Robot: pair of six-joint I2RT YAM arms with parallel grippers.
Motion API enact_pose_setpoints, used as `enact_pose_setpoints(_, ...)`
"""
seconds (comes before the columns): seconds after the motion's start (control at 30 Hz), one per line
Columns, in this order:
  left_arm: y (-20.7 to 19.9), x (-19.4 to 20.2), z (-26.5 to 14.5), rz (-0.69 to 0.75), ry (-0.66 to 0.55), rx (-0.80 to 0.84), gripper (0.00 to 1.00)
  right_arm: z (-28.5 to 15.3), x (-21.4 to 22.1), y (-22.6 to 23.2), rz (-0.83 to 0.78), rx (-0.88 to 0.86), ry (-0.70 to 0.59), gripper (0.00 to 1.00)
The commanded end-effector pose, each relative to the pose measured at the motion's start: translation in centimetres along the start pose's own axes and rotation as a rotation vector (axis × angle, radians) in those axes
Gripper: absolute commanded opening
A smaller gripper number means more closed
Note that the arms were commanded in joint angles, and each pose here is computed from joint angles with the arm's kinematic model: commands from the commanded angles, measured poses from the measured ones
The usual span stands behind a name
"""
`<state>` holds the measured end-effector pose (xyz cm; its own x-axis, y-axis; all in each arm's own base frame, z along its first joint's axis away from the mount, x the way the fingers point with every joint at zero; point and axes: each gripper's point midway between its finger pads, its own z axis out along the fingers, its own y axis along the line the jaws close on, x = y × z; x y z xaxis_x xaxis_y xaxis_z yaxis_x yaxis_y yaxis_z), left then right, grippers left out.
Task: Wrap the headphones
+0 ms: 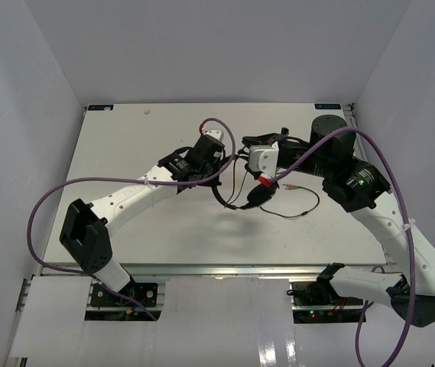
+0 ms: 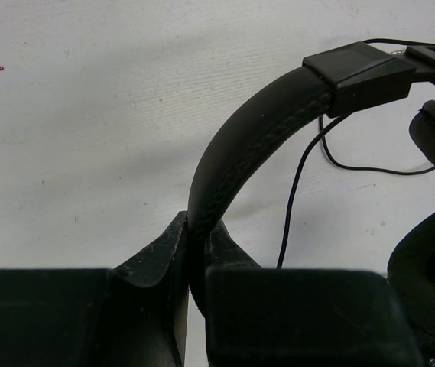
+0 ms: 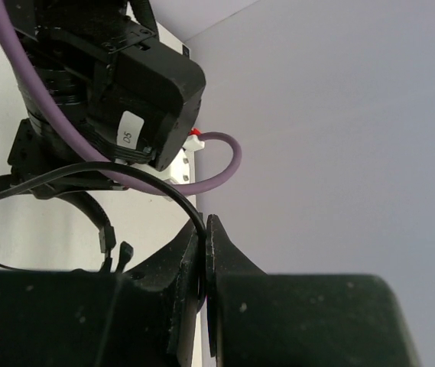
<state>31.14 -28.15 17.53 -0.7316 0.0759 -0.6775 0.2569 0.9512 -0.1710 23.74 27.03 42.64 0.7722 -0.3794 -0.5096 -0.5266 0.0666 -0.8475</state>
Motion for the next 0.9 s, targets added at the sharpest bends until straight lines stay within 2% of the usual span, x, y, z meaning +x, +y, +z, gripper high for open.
enact_pose_setpoints(0.0,-1.0,-1.3,-1.2,-0.037,-0.065,0.059,0.00,-0.9,-1.9,-3.6,-0.043,0.107,-0.032,0.08)
enact_pose_setpoints(0.1,-0.7,-1.5,-1.4,-0.026,-0.078,0.047,0.00,-1.0,-2.7,-2.9,-0.027,0.064,-0.072,0.08)
enact_pose_setpoints(0.27,-0.6,-2.7,-1.9,-0.023,-0.101,0.024,0.00,-1.2,-3.8,1.1,0.000,-0.102,-0.154,0.08)
enact_pose_setpoints(0.7,-0.1,-4.4,-3.1,-0.006,-0.148,-0.004,0.00,-1.7,-2.9,3.6,-0.013,-0.164,-0.133,0.08)
enact_pose_setpoints(0.87,0.2,-4.1,-3.0,0.023,-0.139,-0.016,0.00,-1.8,-3.0,3.1,-0.024,-0.145,-0.126,0.08)
